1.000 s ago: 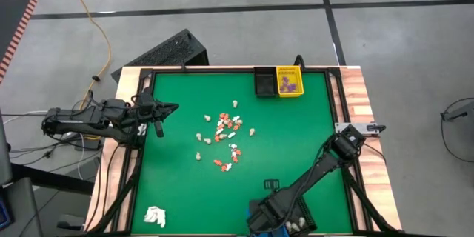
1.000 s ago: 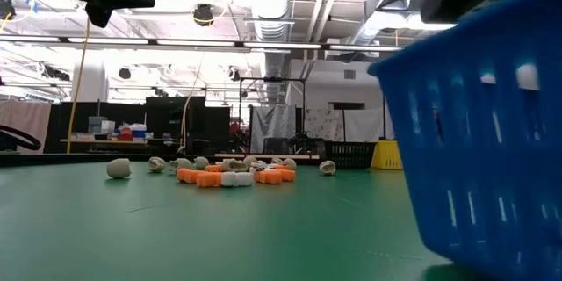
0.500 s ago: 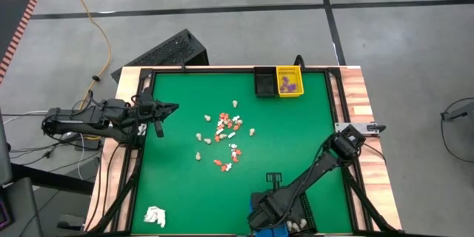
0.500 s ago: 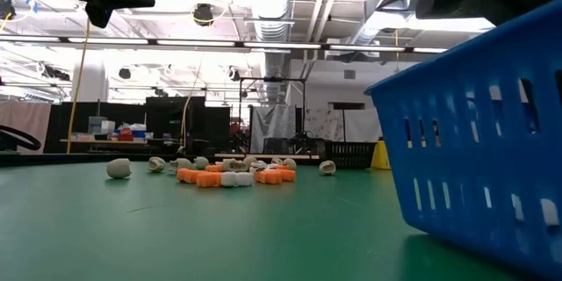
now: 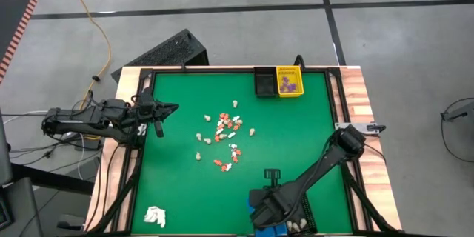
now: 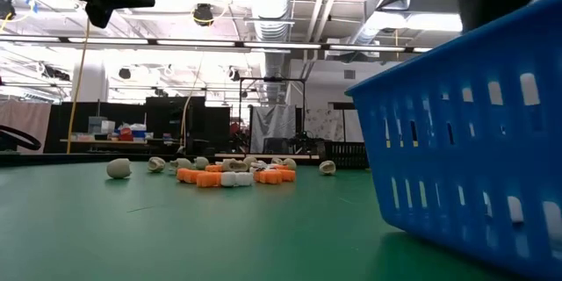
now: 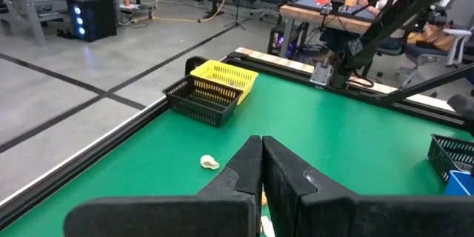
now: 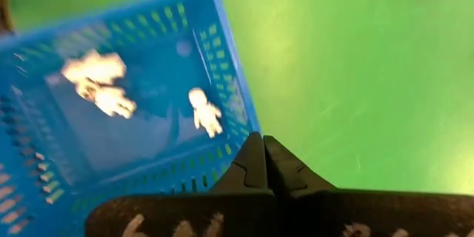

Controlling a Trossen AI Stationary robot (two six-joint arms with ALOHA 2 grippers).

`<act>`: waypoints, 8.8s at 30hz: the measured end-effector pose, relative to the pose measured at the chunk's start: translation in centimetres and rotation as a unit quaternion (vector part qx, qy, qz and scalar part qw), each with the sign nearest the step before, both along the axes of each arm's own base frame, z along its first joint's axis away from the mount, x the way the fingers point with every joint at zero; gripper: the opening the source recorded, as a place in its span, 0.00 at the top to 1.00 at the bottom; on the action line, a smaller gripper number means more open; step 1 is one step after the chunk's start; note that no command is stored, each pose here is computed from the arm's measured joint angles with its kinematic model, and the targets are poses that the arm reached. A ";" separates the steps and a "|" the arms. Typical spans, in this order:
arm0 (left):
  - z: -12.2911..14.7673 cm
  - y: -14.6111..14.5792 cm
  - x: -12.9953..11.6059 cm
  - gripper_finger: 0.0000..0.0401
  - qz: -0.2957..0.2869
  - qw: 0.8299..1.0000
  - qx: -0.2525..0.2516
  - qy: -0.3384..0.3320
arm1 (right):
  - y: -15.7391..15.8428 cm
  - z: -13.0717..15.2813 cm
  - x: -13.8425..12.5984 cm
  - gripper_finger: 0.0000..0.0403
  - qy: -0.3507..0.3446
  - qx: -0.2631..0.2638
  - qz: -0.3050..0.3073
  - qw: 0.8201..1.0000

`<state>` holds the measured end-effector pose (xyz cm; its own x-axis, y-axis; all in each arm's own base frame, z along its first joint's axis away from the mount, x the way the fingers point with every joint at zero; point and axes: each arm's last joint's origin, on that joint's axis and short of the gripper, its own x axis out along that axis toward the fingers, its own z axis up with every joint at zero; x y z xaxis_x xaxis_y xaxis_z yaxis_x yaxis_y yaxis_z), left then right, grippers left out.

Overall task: Sort Halloween decoration
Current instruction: Adjust the bottom baskets, then put the white skull toy into the bottom black basket

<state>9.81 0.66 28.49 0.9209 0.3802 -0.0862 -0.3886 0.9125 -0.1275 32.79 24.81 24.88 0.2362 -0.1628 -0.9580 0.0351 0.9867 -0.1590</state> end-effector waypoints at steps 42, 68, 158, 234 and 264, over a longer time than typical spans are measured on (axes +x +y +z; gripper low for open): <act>0.4 -0.1 0.1 1.00 -0.019 0.999 -0.028 -0.032 | -26.9 -10.0 -3.3 0.31 -0.411 0.018 -0.096 0.906; 0.2 0.2 -0.1 1.00 0.045 0.999 -0.021 -0.021 | -26.5 -18.4 -2.2 0.45 -0.341 0.003 -0.159 0.927; 0.2 0.3 -0.1 1.00 0.060 0.998 -0.004 -0.015 | -0.8 -5.5 -15.0 0.59 -0.231 0.466 -0.243 0.819; -0.8 0.5 -0.4 0.70 0.096 0.995 -0.027 0.024 | -32.8 -10.0 8.3 0.44 -0.385 -0.082 -0.387 0.834; -1.0 0.5 -0.4 0.70 0.100 0.994 -0.028 0.030 | -32.6 -14.1 8.9 0.90 -0.368 -0.039 -0.434 0.821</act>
